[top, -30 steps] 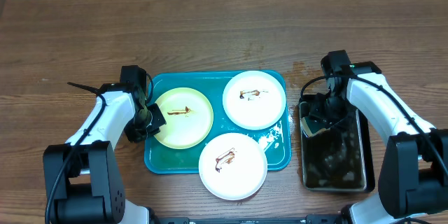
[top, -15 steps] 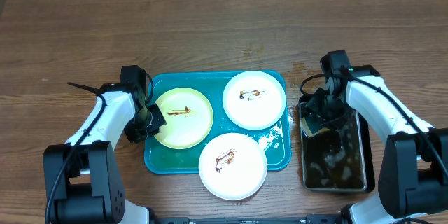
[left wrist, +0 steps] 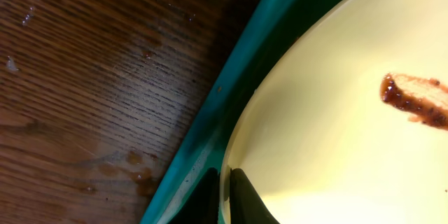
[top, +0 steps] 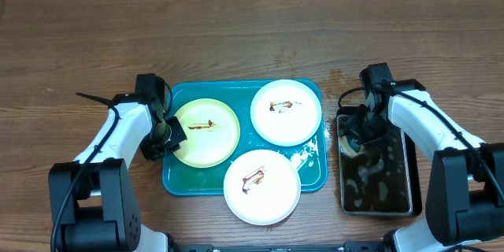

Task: Clean dirty plates on tray and stack at the side
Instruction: 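Dip and swish the sponge in the soapy water with the right gripper, then carry the sponge over to the yellow plate with the right gripper, then scrub the yellow plate with the sponge while the left gripper holds it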

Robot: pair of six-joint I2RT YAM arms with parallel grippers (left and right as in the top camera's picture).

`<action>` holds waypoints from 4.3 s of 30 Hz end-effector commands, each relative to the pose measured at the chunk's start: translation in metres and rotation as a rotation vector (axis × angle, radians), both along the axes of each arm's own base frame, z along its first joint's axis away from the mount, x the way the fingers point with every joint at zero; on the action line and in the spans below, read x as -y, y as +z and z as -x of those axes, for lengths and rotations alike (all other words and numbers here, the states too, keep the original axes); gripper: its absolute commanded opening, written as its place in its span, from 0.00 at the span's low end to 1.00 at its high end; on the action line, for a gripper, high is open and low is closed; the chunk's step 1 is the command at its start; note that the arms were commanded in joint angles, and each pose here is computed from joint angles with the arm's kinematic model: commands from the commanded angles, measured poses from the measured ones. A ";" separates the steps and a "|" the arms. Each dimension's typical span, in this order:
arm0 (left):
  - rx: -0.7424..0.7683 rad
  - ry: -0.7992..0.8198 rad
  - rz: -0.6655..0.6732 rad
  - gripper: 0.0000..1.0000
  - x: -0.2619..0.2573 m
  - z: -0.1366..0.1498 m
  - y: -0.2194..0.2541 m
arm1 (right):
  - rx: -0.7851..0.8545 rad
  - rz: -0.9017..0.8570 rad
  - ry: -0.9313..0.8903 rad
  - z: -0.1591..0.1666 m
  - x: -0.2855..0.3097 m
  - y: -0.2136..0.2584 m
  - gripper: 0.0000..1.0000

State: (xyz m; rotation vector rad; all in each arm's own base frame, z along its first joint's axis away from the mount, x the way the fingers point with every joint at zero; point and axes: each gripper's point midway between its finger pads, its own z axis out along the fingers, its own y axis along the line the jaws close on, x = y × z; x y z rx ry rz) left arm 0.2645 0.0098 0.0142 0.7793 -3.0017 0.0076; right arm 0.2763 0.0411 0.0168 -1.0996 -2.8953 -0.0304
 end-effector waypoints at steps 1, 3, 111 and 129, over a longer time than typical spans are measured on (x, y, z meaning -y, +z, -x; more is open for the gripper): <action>0.009 -0.013 -0.013 0.09 -0.001 -0.005 0.002 | 0.008 0.015 0.060 0.002 0.004 -0.002 0.06; 0.010 -0.013 -0.013 0.09 -0.001 -0.005 0.002 | 0.008 0.013 0.108 0.003 0.004 -0.003 0.05; 0.108 -0.301 0.220 0.04 0.039 -0.019 0.007 | 0.643 -0.764 1.045 -0.028 -0.393 0.045 0.04; 0.106 -0.278 0.220 0.04 0.039 -0.019 0.007 | 0.690 -0.664 0.982 -0.048 -0.388 0.036 0.04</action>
